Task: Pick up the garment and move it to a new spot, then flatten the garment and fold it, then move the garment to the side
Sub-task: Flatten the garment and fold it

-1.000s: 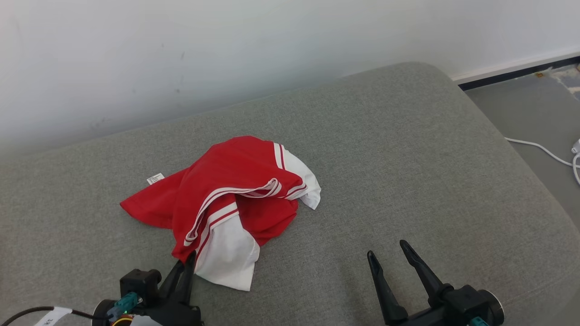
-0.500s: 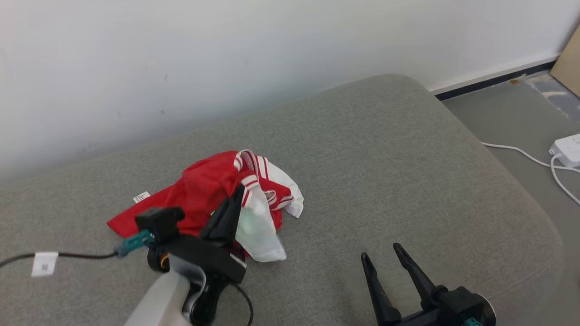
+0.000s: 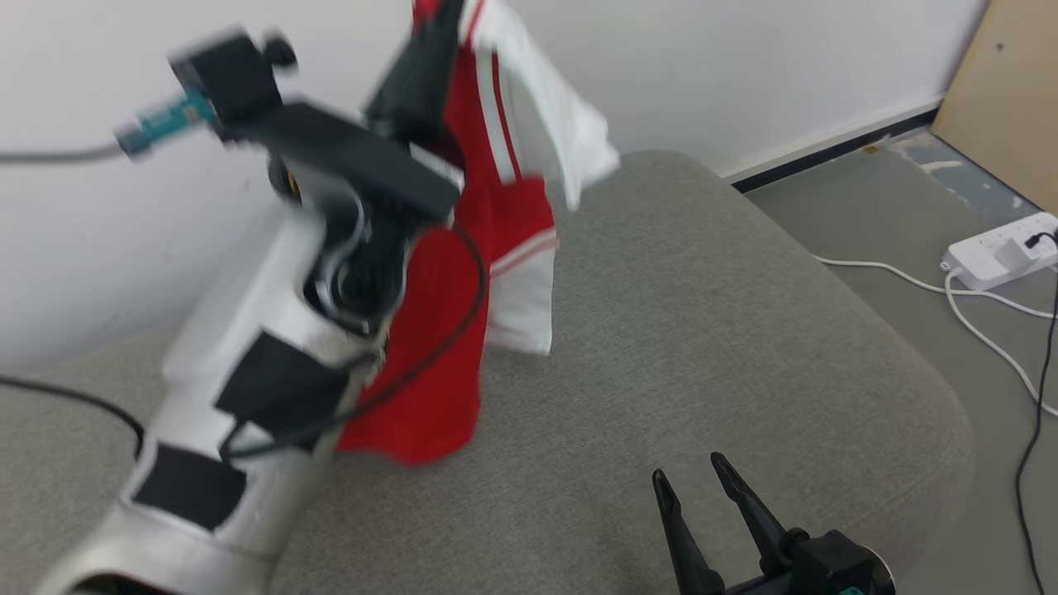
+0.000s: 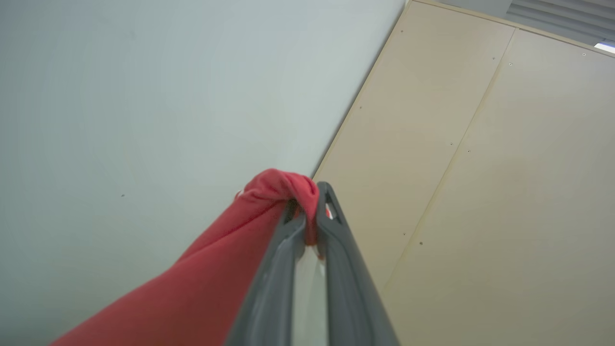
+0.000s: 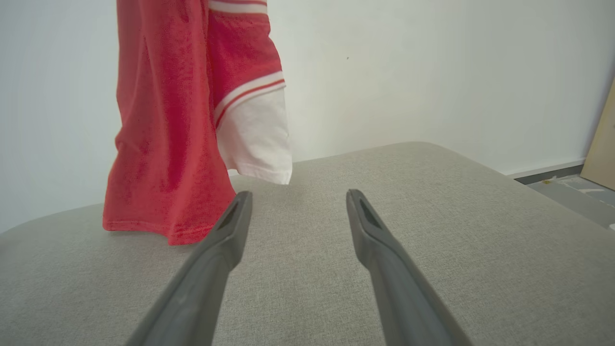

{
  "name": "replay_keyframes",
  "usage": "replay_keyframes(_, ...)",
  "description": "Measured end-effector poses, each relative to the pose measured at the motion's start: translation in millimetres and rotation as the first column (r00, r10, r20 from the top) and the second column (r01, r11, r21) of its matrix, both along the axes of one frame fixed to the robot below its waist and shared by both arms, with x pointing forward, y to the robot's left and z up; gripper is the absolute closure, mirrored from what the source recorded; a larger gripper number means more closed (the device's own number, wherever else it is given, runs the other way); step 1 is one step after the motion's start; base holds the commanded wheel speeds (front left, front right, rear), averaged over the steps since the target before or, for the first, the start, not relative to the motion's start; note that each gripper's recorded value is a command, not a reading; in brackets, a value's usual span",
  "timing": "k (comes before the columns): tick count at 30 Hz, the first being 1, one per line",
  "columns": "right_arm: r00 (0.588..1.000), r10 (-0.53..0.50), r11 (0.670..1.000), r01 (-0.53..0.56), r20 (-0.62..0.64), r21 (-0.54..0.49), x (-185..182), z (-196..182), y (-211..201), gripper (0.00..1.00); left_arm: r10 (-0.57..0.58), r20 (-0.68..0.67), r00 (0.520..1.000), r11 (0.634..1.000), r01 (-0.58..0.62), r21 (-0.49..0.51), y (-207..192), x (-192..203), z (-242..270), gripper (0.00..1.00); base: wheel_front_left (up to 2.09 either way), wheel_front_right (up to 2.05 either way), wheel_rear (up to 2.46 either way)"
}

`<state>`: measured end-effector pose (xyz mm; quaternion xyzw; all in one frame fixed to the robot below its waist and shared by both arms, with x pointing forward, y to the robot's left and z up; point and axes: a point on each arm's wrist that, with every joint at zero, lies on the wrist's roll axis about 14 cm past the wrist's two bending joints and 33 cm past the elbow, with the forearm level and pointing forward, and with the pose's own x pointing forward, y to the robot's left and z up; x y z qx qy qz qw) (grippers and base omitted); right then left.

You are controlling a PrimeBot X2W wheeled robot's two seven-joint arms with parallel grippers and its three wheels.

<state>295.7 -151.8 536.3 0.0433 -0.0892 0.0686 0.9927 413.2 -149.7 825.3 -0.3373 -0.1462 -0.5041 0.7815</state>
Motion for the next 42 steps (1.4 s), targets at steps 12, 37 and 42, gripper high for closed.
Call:
replay_keyframes(12, 1.000, -0.026, 1.000, 0.026, 0.013, 0.015, -6, 3, -6, 0.00, 0.021, 0.063, 0.998, 0.991, -0.012, -0.133, 1, -5, 82, 1.00, 0.00, 0.00, 0.00)
replay_keyframes(37, 0.997, 0.074, 0.997, -0.074, -0.024, 0.000, 13, -8, 18, 0.00, 0.459, -0.683, 0.568, 0.849, -0.508, 0.148, 247, 53, -272, 1.00, 0.00, 0.00, 0.00)
replay_keyframes(42, 0.995, 0.099, 0.995, -0.099, -0.023, -0.012, 16, -7, 22, 0.00, 0.527, -0.731, 0.433, 0.769, -0.609, 0.193, 296, 34, -304, 1.00, 0.00, 0.00, 0.00)
